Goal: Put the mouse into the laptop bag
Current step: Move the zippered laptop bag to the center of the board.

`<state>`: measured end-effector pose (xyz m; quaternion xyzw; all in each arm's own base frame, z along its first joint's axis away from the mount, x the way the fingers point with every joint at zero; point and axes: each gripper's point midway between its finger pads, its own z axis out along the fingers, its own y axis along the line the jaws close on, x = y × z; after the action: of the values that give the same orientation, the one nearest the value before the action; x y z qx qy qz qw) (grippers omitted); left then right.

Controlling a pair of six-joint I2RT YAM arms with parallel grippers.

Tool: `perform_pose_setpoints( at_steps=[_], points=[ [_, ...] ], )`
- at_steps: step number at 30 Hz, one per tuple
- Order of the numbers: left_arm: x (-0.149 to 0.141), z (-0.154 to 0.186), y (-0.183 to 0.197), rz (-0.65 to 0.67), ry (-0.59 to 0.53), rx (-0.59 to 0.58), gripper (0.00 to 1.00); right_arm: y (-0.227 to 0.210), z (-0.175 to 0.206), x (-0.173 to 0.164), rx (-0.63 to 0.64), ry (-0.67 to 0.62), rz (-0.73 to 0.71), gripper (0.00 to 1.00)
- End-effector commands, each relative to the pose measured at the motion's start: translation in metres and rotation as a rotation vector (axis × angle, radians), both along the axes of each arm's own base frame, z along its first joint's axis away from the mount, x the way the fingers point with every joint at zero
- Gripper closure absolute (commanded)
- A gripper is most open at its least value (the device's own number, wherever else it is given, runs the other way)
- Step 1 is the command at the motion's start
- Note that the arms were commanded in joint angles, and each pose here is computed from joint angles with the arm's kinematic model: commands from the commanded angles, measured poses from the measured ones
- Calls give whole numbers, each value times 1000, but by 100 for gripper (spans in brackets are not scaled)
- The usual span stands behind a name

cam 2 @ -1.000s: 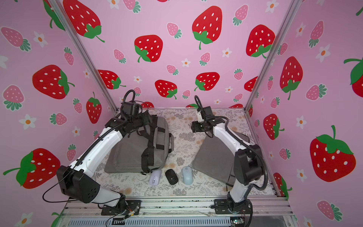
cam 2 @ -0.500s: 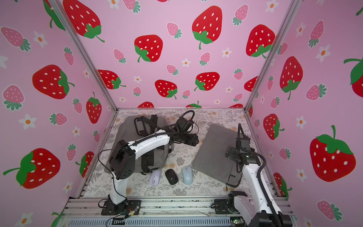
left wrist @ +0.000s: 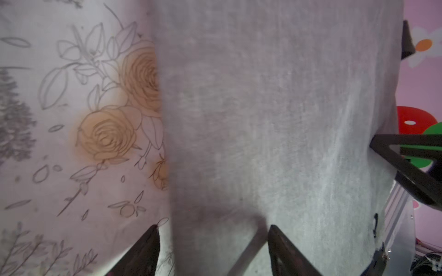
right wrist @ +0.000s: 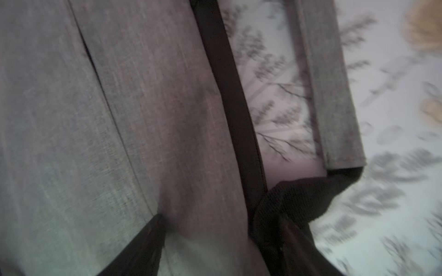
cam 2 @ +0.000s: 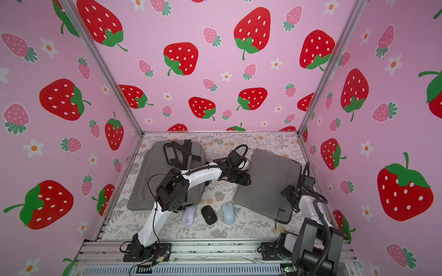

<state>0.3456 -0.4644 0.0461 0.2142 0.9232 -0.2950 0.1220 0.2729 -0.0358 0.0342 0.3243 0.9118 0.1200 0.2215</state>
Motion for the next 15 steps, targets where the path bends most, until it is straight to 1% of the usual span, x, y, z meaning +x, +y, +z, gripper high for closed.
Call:
perform_pose_setpoints(
  at_steps=[1,5,9,12,15],
  points=[
    [22,24,-1,34,-10,-35,22,38,-9,26,97,-15,119,29],
    [80,38,36,189,-60,-21,16,83,-17,50,99,-3,234,28],
    [132,62,74,284,-100,-61,12,123,-26,64,119,10,333,26],
    [152,79,93,305,-105,-101,12,148,-24,68,187,-7,387,26],
    [157,95,94,283,-152,-118,11,146,-20,63,159,-14,393,25]
  ],
)
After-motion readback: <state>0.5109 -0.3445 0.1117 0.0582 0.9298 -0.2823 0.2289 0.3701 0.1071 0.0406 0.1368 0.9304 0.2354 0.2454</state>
